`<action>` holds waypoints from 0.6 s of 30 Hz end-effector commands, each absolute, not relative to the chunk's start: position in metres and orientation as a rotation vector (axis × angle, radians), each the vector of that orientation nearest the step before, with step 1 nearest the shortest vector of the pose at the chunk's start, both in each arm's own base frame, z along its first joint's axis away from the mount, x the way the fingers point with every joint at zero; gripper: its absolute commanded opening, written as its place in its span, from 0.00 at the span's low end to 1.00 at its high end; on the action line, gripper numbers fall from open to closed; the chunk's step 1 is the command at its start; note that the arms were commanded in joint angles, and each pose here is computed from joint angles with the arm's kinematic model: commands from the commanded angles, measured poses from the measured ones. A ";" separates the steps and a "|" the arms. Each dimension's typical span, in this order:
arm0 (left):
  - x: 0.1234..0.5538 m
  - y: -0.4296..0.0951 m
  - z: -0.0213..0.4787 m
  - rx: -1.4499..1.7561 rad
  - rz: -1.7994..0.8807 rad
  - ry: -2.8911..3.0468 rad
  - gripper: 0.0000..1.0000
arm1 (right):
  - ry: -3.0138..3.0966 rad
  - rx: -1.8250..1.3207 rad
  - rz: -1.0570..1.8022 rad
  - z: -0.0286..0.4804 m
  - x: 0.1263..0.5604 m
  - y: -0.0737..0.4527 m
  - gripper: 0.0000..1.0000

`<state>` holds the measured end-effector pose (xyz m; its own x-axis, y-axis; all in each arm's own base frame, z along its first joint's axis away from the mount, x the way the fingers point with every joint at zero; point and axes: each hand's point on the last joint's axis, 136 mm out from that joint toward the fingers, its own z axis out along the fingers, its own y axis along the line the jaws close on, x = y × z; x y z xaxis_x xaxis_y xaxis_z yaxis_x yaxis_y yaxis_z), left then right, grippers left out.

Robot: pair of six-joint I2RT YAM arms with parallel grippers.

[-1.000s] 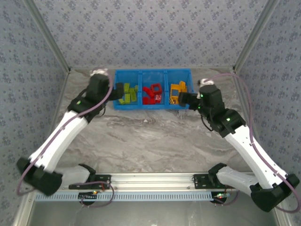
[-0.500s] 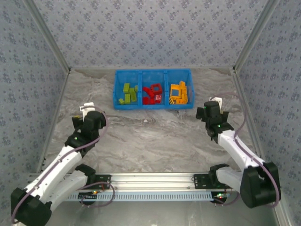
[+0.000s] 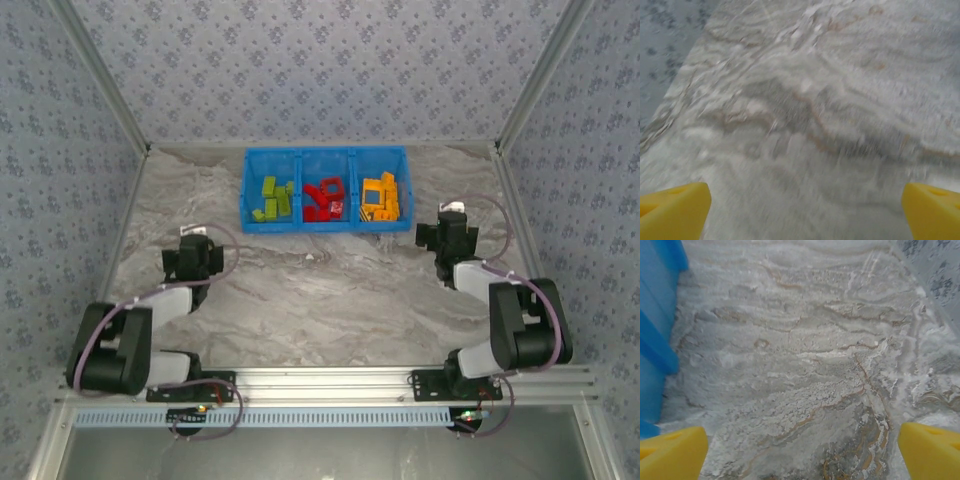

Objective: Sort the legos into containers by color

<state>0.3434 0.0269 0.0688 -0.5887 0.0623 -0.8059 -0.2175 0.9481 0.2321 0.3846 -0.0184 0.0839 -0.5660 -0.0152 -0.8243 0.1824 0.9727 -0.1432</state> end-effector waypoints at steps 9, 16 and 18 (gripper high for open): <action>0.381 0.028 0.095 -0.161 0.119 1.868 0.98 | 1.992 0.020 -0.076 0.087 0.392 -0.015 1.00; 0.394 0.028 0.090 -0.159 0.116 1.945 0.98 | 1.972 0.047 -0.108 0.083 0.389 -0.020 1.00; 0.394 0.028 0.090 -0.157 0.115 1.949 0.98 | 1.975 0.046 -0.097 0.083 0.389 -0.020 1.00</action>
